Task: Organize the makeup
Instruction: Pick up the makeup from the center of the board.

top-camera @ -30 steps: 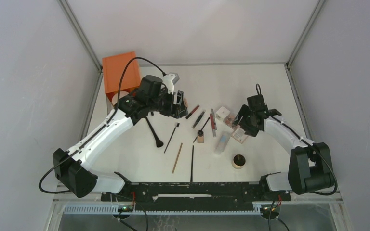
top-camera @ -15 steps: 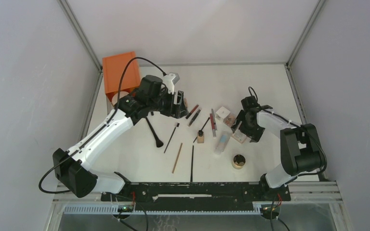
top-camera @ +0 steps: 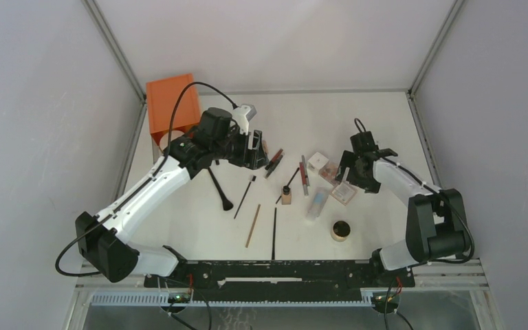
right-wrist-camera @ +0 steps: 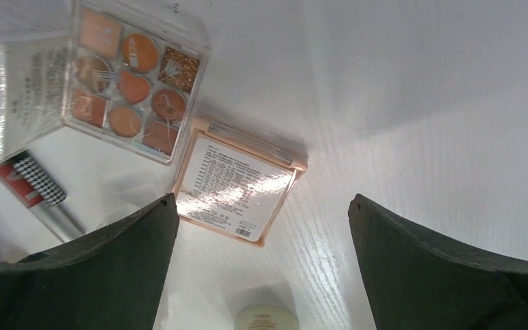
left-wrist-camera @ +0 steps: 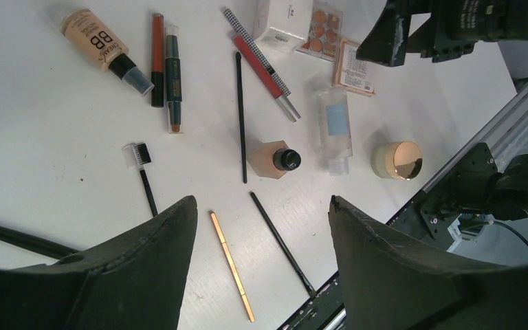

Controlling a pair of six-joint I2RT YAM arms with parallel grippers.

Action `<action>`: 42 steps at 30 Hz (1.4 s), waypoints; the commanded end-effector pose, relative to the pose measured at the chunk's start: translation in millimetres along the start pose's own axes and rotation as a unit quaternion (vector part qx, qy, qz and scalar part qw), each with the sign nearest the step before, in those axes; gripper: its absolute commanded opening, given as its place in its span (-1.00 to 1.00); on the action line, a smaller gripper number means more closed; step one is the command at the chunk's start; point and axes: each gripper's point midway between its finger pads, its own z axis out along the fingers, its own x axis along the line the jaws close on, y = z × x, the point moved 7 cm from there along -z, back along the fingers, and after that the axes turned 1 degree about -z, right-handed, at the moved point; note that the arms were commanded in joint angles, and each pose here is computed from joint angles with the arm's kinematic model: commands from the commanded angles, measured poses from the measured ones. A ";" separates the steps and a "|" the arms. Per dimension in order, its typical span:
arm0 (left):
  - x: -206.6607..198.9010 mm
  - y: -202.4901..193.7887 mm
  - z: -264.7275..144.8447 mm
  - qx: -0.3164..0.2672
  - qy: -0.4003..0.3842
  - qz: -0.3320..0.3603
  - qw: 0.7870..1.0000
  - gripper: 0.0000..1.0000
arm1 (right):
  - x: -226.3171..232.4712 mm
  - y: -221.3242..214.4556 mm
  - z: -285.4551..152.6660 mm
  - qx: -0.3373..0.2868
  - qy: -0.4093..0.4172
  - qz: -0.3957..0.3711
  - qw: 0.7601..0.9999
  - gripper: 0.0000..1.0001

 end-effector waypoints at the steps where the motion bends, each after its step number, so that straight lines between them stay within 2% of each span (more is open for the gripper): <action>1: -3.8 0.8 -1.2 -0.011 -0.013 0.006 1.000 0.49 | 2.0 25.6 -13.8 -0.035 0.070 -0.065 0.995 1.00; 8: -3.4 -1.1 0.1 -0.008 -0.015 0.005 1.000 0.49 | 12.0 47.7 3.1 -0.012 0.162 -0.027 0.986 1.00; 11: -4.4 -0.2 -1.5 -0.010 -0.016 0.004 1.000 0.48 | 16.7 50.6 13.1 0.002 0.171 -0.015 0.985 1.00; 26: -4.3 2.2 6.7 -0.002 -0.020 0.007 1.000 0.49 | 8.2 -6.7 22.1 0.090 0.102 -0.001 0.991 1.00; 31: -3.9 3.2 6.2 -0.002 -0.016 0.009 1.000 0.49 | 7.5 -12.9 12.9 0.076 0.088 0.005 0.993 0.99; 34: -4.5 3.9 6.1 -0.001 -0.018 0.009 1.000 0.49 | 9.6 -18.0 8.1 0.070 0.077 -0.026 0.994 0.91; 42: -5.2 4.5 7.8 0.001 -0.021 0.007 1.000 0.49 | 14.5 -42.5 24.1 0.108 0.005 -0.098 0.989 0.96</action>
